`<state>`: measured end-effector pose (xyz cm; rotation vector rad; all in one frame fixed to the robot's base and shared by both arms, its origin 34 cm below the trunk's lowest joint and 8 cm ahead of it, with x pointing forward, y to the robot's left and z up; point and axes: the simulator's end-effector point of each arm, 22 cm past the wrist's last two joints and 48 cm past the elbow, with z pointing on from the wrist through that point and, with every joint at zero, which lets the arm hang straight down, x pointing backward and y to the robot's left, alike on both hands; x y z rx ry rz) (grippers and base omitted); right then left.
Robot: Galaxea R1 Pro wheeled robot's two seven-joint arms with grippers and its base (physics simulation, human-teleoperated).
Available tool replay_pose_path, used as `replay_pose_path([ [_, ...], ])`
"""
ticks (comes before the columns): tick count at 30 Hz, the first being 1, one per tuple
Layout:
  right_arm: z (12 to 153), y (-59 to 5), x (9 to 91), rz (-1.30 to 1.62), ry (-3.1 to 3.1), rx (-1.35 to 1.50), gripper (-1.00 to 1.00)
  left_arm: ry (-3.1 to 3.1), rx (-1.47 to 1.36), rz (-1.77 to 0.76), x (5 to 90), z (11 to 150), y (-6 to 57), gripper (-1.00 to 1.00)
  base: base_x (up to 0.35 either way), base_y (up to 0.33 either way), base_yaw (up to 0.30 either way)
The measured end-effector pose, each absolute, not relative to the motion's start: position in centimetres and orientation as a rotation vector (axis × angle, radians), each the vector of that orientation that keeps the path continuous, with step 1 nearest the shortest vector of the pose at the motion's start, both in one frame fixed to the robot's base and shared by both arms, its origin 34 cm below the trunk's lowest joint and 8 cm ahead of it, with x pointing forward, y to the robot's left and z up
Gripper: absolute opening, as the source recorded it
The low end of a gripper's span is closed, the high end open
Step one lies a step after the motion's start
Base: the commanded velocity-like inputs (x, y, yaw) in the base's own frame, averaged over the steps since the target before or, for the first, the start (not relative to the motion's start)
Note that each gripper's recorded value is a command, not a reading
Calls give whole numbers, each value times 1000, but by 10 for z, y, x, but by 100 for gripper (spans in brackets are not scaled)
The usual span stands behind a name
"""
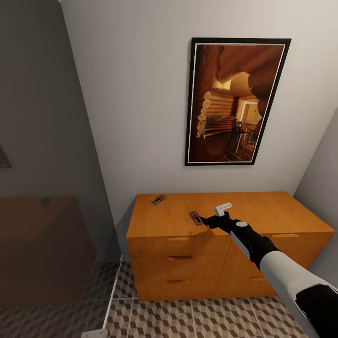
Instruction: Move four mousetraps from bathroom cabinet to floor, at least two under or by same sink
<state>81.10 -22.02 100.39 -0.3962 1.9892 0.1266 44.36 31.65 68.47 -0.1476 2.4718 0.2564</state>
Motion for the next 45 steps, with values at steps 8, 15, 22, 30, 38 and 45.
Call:
replay_pose_path([
  [8, 1004, -219, 811, 126, 1990, -399, 100, 2472, -148, 257, 444, 685, 317, 100, 0, 0, 0],
  [15, 1004, -219, 811, 128, 1989, -397, 100, 2472, -148, 258, 444, 685, 317, 100, 0, 0, 0],
  [22, 1004, -218, 811, 131, 1988, -397, 100, 2471, -149, 258, 444, 685, 317, 100, 48, 0, 0],
  [30, 1004, -218, 811, 131, 1988, -397, 100, 2472, -148, 257, 444, 685, 317, 100, 86, 0, 0],
  [38, 1004, -218, 811, 132, 1988, -396, 100, 2472, -148, 257, 444, 685, 317, 100, 20, 0, 0],
  [45, 1003, -217, 810, 134, 1992, -396, 100, 2472, -148, 257, 444, 685, 317, 100, 47, 0, 0],
])
